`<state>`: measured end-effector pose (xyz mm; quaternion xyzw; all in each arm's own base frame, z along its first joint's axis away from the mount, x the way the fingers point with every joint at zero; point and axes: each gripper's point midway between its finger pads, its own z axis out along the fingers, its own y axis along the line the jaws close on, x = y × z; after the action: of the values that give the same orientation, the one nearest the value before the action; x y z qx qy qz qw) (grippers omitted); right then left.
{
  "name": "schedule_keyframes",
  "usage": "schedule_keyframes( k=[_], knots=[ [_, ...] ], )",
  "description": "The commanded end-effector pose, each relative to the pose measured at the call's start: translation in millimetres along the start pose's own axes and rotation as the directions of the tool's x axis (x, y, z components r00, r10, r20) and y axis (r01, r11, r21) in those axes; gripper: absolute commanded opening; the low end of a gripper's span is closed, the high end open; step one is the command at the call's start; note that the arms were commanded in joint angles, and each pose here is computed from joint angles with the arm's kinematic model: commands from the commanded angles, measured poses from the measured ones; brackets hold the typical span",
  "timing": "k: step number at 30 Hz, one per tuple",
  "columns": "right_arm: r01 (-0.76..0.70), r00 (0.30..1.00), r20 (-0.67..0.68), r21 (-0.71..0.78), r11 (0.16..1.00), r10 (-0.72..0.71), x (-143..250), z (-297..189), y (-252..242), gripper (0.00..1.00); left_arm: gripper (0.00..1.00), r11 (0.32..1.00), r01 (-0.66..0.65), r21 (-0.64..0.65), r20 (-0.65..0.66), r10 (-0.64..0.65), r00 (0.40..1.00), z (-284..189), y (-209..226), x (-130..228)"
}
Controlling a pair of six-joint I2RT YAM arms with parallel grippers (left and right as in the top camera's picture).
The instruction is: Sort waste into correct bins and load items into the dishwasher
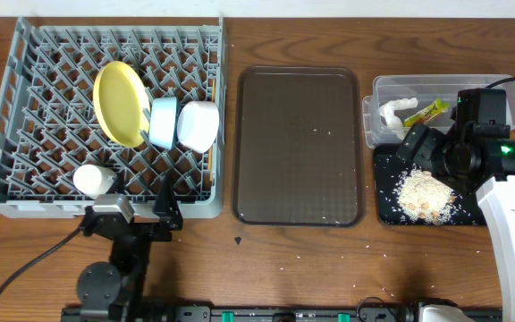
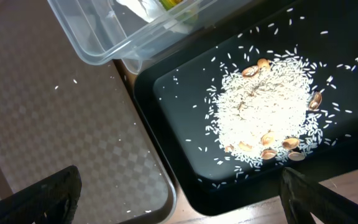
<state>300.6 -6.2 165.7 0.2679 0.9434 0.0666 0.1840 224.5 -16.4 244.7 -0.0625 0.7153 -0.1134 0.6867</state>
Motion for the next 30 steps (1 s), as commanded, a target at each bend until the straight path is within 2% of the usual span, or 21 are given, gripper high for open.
schedule_keyframes(
  k=[1, 8, 9, 12, 30],
  knots=[
    [0.0, 1.0, 0.021, 0.001, 1.0, 0.0, -3, -5, -1, 0.99, 0.88, 1.0, -0.006, -0.003, 0.027, 0.006, 1.0, 5, 7, 20],
    [0.0, 1.0, 0.02, 0.002, 1.0, 0.0, -3, -5, -1, 0.99, 0.88, 1.0, -0.006, -0.007, 0.004, 0.006, 1.0, 23, 20, 71],
    [0.0, 1.0, 0.02, 0.002, 1.0, 0.0, -3, -5, -1, 0.99, 0.89, 1.0, -0.006, -0.019, -0.041, 0.005, 0.999, 24, 23, 85],
    [0.0, 1.0, 0.02, 0.002, 1.0, 0.0, -3, -5, -1, 0.99, 0.89, 1.0, -0.006, -0.03, -0.089, 0.003, 0.996, 23, 26, 97],
    [0.0, 1.0, 0.021, 0.001, 1.0, 0.0, -3, -5, -1, 0.99, 0.89, 0.999, -0.007, -0.039, -0.128, 0.002, 0.992, 23, 28, 106]
  ],
)
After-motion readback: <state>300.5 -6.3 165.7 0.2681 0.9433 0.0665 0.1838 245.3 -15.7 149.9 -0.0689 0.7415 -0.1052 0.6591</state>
